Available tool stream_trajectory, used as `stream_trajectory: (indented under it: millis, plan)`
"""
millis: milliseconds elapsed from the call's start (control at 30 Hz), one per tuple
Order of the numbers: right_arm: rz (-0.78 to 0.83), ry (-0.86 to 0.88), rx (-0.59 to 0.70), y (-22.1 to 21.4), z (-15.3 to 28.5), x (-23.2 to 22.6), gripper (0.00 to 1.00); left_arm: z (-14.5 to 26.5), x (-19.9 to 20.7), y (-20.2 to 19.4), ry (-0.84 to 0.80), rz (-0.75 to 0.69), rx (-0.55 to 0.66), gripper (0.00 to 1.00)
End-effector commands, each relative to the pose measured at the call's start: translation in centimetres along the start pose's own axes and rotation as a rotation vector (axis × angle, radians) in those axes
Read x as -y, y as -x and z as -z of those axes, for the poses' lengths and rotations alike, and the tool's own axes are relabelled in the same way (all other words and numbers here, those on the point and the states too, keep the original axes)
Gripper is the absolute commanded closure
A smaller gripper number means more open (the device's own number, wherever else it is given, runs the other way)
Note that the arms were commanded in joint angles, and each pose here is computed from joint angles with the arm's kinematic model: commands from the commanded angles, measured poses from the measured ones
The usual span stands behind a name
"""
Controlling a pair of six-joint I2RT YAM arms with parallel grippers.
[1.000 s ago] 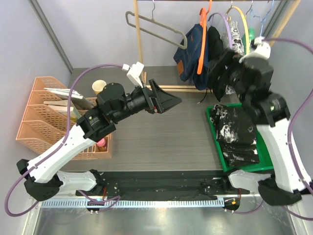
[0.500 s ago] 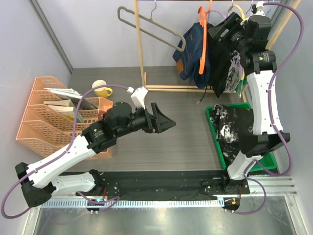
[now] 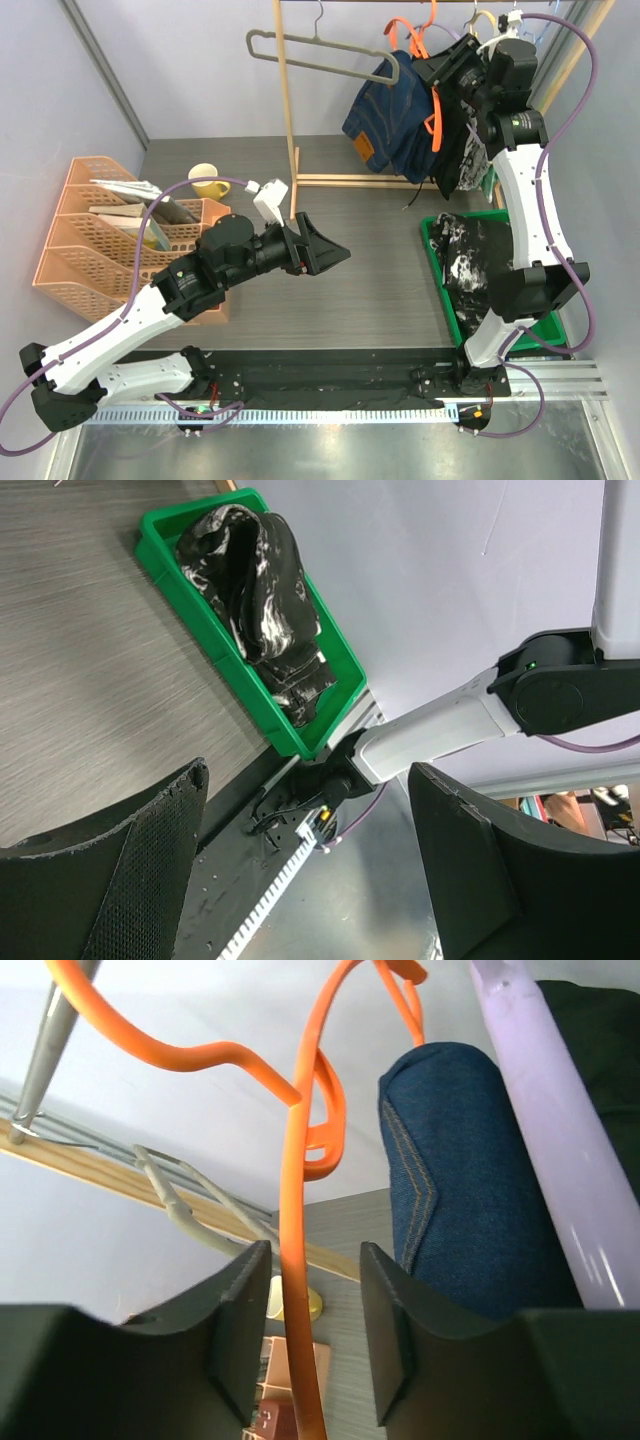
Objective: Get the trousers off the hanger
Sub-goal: Grab a hanger with trousers on it with the right arm
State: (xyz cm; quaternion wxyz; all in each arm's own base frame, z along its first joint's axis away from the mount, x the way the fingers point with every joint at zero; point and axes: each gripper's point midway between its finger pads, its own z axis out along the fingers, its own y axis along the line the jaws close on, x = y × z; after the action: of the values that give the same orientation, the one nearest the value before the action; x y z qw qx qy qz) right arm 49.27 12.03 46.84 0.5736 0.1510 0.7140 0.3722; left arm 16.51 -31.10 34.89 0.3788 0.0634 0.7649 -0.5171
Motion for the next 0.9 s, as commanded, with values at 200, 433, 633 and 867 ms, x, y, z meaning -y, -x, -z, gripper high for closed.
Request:
stream_trajectory:
  millis: [200,433,633,867]
  plan:
    - [0.021,0.253,0.068,1.6,1.0,-5.1,0.76,1.0,0.0,0.4,0.009,-0.004,0.024,0.19]
    - [0.100,0.399,0.169,2.4,1.9,-6.8,0.99,2.1,-0.5,0.3,0.027,-0.006,0.032,0.18]
    - [0.178,0.513,0.273,2.4,3.1,-7.7,0.99,2.8,-1.4,0.6,0.071,-0.036,0.050,0.18]
    - [0.274,0.638,0.420,1.2,4.7,-9.3,0.99,2.4,-2.3,0.7,0.120,-0.090,0.038,0.16]
